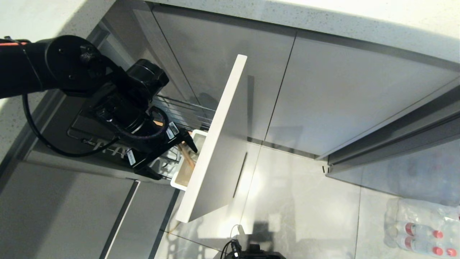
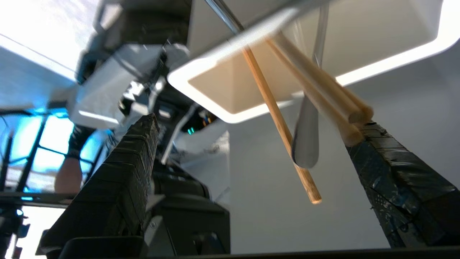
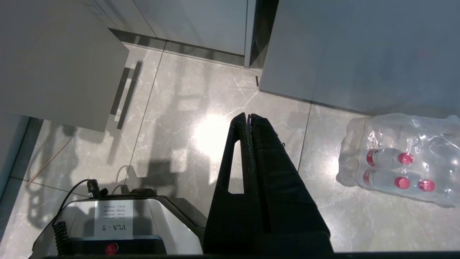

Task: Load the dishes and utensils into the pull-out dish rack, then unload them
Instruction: Take the chopsticks out of the cupboard

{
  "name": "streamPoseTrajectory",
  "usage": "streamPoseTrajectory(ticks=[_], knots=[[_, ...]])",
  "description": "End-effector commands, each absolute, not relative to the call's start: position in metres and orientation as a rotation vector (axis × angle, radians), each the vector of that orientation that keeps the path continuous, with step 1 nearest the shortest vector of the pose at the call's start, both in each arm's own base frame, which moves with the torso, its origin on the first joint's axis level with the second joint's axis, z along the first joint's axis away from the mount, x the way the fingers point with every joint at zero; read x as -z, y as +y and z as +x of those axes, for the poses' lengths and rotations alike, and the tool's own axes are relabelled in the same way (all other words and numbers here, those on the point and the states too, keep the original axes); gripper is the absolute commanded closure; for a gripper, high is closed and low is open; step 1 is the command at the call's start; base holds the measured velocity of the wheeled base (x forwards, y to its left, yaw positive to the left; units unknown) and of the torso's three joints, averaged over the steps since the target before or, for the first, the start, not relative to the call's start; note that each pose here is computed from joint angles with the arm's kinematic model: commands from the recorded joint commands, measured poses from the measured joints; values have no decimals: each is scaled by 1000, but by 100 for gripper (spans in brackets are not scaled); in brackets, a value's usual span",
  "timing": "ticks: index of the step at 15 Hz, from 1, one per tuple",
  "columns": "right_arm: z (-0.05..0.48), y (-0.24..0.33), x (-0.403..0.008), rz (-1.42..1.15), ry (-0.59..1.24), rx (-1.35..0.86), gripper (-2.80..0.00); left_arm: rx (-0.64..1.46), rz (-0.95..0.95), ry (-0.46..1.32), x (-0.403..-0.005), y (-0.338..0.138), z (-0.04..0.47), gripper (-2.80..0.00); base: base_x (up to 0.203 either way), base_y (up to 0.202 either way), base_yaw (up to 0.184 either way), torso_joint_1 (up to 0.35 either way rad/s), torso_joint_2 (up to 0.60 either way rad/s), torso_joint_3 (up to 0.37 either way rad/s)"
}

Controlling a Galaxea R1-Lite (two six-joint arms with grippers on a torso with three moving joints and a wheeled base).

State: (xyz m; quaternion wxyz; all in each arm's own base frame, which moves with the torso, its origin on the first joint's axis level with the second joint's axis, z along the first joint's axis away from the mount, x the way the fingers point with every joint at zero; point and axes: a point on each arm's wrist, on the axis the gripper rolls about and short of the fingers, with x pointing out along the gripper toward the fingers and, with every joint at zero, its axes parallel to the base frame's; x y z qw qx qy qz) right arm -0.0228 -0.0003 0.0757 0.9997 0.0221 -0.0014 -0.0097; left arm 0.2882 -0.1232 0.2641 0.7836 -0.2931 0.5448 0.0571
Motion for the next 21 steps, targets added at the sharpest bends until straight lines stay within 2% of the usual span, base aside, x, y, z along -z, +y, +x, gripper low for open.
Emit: streamPoseTrajectory(ticks=[1,12,13,21], knots=[[-23,0,-76,45,-3,18,0,-130,-634,1194,-260,-124,290,-280,0,0,0,0,0,0],[-23,0,-76,45,-3,19,0,-123,-670,1150,-253,-124,301,-280,0,0,0,0,0,0],[-23,0,-76,44,-2,20,0,-122,-670,1150,-253,-124,301,0,0,0,0,0,0,0],[-23,0,-76,45,-2,19,0,-121,-675,1145,-256,-124,299,0,0,0,0,0,0,0]])
